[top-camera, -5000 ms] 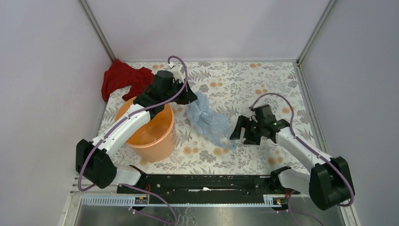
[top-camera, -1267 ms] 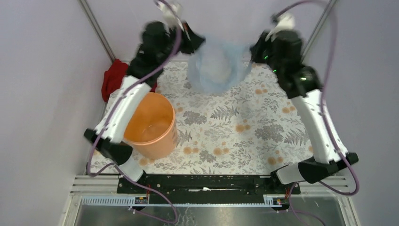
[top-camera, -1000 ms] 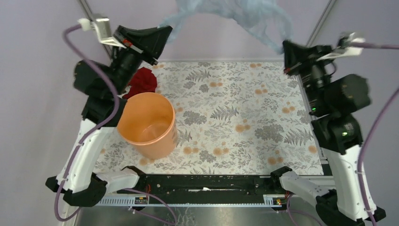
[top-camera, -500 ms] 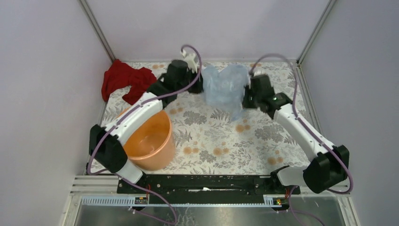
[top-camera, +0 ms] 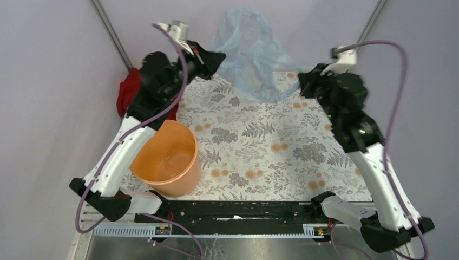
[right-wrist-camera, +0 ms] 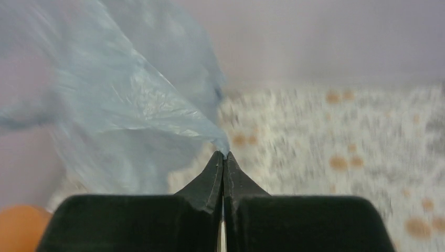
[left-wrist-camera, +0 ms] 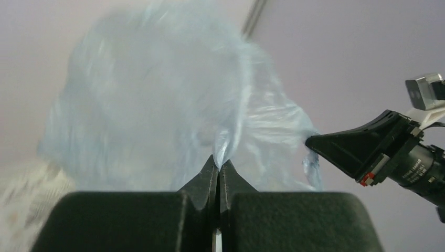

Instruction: Put the trash bags into the trash bin

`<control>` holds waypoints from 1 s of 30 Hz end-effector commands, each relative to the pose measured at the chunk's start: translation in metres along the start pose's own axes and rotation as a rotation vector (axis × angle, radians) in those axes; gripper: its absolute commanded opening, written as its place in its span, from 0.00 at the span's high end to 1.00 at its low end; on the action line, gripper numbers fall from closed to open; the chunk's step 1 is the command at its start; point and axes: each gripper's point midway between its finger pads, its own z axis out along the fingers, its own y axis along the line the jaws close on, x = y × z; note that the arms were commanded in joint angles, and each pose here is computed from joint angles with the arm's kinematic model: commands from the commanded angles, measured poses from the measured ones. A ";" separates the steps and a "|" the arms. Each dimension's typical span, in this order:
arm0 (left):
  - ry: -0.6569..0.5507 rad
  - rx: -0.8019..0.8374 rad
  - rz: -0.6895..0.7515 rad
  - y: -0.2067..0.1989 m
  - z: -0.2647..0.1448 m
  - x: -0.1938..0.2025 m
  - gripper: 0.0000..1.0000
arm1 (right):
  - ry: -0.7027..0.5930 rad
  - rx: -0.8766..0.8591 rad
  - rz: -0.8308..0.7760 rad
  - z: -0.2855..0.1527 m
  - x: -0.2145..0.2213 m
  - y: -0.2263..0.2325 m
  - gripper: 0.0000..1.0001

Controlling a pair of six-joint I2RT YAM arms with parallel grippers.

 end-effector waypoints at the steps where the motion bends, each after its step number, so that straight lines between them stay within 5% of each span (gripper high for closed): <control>1: 0.395 -0.351 -0.134 0.123 -0.004 0.161 1.00 | 0.420 0.147 -0.003 0.033 0.176 -0.045 1.00; 4: 0.487 -0.410 -0.197 0.154 -0.018 0.194 1.00 | 0.537 0.197 0.009 0.028 0.225 -0.060 1.00; 6: 0.464 -0.354 -0.180 0.146 -0.010 0.174 1.00 | 0.533 0.215 -0.010 0.030 0.218 -0.062 1.00; 12: 0.101 0.089 -0.022 0.020 0.001 0.001 1.00 | 0.258 0.202 -0.094 0.030 0.059 -0.036 1.00; 15: -0.039 0.149 0.013 -0.010 -0.022 -0.043 1.00 | 0.129 0.118 -0.058 0.009 0.003 -0.015 1.00; 21: 0.070 0.092 -0.110 0.009 -0.024 0.002 1.00 | 0.193 -0.017 0.008 -0.006 0.048 -0.001 1.00; 30: 0.196 0.233 -0.099 -0.079 -0.005 0.053 1.00 | 0.249 -0.304 0.113 -0.015 0.058 0.053 1.00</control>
